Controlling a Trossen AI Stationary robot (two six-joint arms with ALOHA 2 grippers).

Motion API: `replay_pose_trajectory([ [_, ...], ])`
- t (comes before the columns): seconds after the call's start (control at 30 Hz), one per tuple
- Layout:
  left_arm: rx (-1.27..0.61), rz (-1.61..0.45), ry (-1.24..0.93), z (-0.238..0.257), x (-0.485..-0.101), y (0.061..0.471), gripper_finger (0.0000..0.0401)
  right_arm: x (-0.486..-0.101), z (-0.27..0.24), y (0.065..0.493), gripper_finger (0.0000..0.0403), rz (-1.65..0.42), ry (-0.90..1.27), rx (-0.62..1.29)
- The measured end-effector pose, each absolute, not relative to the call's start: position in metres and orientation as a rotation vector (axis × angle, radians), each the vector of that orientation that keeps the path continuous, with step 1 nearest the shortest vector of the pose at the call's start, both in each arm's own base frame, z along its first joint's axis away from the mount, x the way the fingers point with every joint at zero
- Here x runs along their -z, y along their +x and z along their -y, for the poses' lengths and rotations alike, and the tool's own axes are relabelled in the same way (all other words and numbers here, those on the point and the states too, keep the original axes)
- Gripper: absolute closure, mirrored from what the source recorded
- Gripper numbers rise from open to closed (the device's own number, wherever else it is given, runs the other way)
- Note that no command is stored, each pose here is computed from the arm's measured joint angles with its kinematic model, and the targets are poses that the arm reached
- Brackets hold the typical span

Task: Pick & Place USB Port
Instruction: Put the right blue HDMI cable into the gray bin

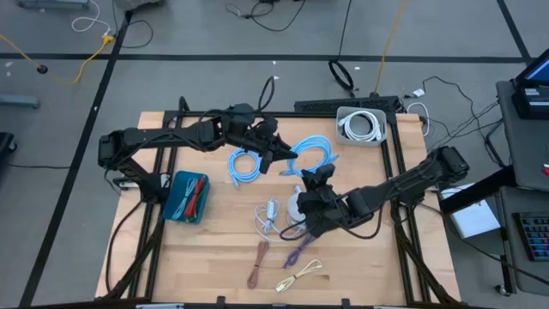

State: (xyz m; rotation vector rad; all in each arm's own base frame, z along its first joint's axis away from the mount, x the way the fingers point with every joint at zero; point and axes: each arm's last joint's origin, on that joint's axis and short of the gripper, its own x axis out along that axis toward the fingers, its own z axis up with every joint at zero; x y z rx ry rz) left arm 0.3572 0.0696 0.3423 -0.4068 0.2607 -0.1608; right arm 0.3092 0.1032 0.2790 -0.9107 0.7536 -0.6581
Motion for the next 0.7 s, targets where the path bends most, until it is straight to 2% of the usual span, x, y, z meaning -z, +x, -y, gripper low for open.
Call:
replay_pose_trajectory([
  [0.17,0.159,-0.282,-0.365,-0.072,-0.341,0.355,0.0370,-0.280,-0.111,0.309,0.0360,-0.717,-0.890,0.643],
  [0.3,0.162,-0.313,-0.312,-0.075,-0.344,0.345,0.0373,-0.289,-0.132,0.307,0.0287,-0.614,-0.846,0.621],
  [0.37,0.149,-0.333,-0.281,-0.077,-0.348,0.336,0.0389,-0.297,-0.144,0.304,0.0252,-0.545,-0.828,0.635],
  [0.5,0.157,-0.385,-0.201,-0.074,-0.361,0.311,0.0389,-0.313,-0.168,0.292,0.0201,-0.446,-0.837,0.682],
  [0.6,0.203,-0.404,-0.174,-0.065,-0.368,0.297,0.0389,-0.325,-0.181,0.280,0.0184,-0.394,-0.821,0.659],
  [0.7,0.358,-0.380,-0.151,-0.045,-0.382,0.280,0.0389,-0.334,-0.186,0.267,0.0183,-0.362,-0.797,0.625],
])
